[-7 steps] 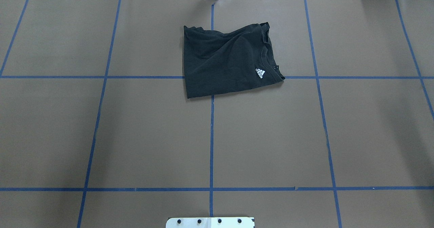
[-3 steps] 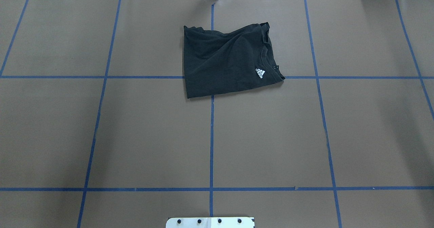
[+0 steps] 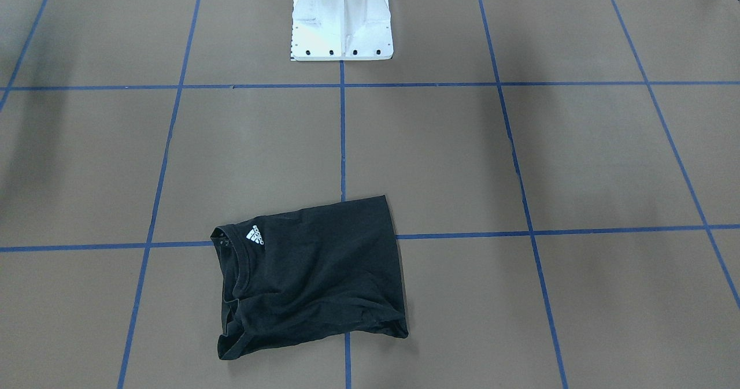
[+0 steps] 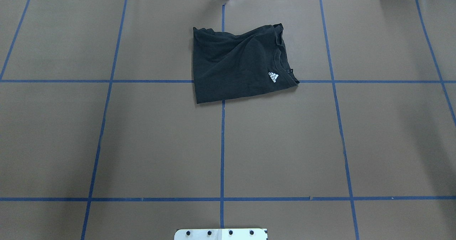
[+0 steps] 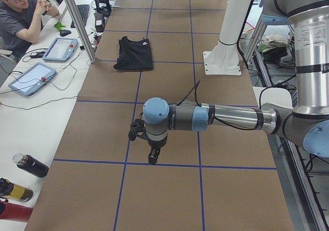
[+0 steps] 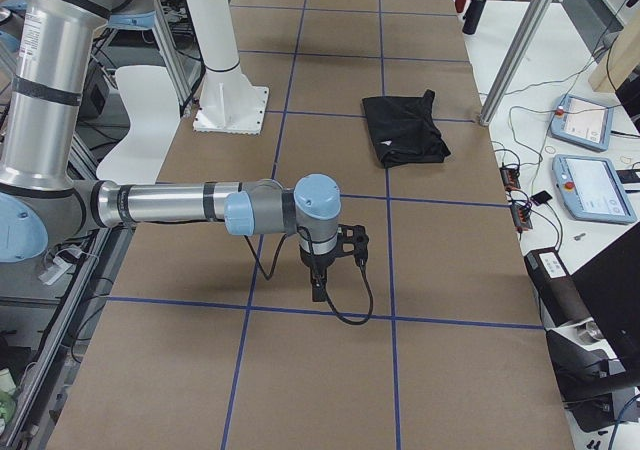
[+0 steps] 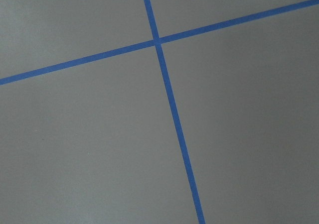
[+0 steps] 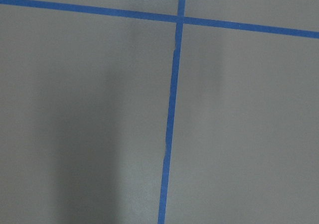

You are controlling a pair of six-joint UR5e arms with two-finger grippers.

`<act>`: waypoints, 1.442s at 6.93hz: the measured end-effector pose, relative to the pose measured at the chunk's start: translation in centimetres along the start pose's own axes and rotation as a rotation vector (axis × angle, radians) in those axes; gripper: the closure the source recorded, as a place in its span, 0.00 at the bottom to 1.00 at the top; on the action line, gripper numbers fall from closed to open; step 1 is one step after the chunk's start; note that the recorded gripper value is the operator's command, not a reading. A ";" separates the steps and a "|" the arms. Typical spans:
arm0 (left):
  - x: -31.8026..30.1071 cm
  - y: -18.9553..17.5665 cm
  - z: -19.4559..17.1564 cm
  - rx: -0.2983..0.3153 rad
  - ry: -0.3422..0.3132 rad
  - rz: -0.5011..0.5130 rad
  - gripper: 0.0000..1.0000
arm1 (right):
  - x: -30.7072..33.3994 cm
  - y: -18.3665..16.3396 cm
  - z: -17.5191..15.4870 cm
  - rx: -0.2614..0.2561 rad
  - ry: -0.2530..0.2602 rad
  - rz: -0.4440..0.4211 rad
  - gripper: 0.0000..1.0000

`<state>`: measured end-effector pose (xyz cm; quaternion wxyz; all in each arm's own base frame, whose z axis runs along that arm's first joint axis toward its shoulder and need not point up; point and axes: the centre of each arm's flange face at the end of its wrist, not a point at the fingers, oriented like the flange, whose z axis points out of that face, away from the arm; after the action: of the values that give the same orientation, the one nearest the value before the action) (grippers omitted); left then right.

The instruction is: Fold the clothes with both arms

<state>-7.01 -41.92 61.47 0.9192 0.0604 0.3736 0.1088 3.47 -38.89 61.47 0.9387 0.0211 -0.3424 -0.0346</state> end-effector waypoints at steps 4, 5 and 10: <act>0.0 0.1 0.1 -0.001 0.002 -0.003 0.00 | 0.0 0.0 0.0 -0.001 0.000 0.001 0.00; 0.0 0.1 0.1 -0.002 0.002 -0.004 0.00 | 0.0 0.0 0.0 -0.002 0.000 0.001 0.00; -0.1 0.2 0.1 -0.003 0.001 -0.004 0.00 | 0.1 0.3 0.2 -0.007 -0.010 0.005 0.00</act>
<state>-7.00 -41.76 61.68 0.9194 0.0580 0.3739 0.1075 3.42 -38.62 61.75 0.9371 0.0167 -0.3470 -0.0337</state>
